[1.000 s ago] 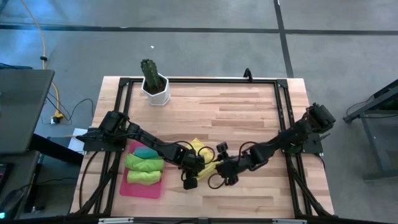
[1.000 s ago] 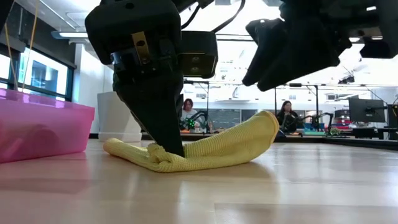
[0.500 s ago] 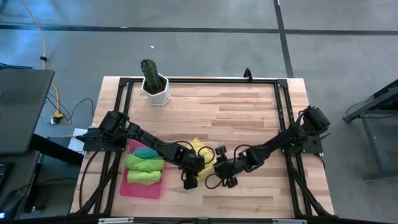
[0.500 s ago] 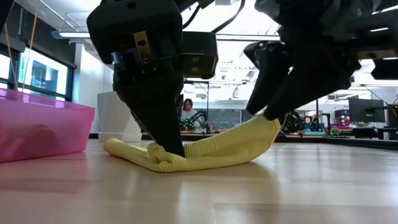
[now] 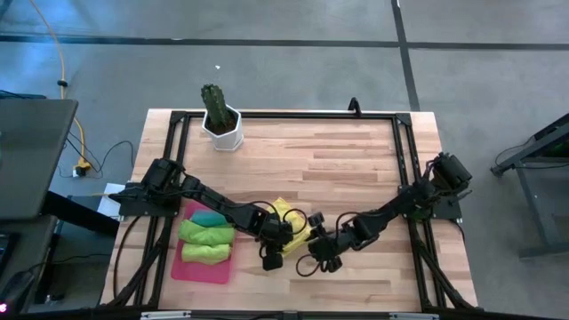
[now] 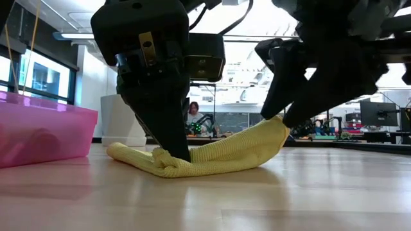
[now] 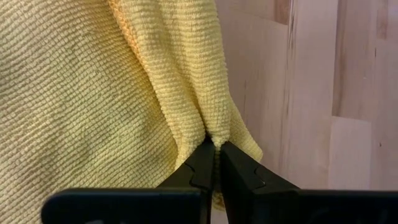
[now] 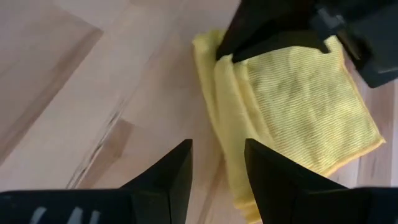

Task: Roll microfiber towels into tight, uniform cylinder then place into a basket
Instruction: Roll the yellow towel

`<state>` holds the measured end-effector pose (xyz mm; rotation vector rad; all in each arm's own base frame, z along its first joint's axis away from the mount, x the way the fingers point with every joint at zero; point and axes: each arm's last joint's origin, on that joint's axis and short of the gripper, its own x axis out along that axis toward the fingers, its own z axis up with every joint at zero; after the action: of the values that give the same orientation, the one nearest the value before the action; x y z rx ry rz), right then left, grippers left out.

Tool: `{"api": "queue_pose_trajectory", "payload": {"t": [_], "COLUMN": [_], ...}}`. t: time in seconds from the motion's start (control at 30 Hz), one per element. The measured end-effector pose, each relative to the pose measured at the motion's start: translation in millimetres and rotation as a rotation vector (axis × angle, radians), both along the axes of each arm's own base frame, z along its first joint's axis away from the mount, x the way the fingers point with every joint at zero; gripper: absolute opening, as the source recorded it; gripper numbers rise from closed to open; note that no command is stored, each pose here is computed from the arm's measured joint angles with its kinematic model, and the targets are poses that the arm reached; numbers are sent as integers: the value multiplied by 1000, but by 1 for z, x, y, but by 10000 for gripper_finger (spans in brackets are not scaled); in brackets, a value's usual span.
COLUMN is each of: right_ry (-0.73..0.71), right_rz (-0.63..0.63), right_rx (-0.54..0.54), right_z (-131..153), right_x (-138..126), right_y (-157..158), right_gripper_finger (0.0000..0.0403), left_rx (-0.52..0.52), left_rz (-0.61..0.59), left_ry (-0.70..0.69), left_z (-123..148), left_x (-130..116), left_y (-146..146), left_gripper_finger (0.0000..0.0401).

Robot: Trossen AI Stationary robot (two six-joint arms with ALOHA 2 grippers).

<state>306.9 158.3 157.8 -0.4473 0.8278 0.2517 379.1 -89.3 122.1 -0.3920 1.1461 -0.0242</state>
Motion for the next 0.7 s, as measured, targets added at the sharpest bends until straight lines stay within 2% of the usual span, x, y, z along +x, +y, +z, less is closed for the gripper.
{"api": "queue_pose_trajectory", "payload": {"t": [0.23,0.37,0.47,0.7], "right_ry": [35,30,20,14], "right_rz": [2,-36,-58,-18], "right_rx": [-30,-105,-119,-181], "right_z": [-13,-24,-26,-26], "right_x": [1,6,9,10], "right_y": [1,-4,-8,-9], "right_gripper_finger": [138,138,138,138], "left_rx": [-1,0,-1,-5], "left_rz": [0,0,-1,-4], "left_ry": [1,0,0,1], "left_z": [0,0,0,0], "left_x": [0,0,0,0], "left_y": [0,0,0,0], "left_gripper_finger": [10,10,10,10]}}
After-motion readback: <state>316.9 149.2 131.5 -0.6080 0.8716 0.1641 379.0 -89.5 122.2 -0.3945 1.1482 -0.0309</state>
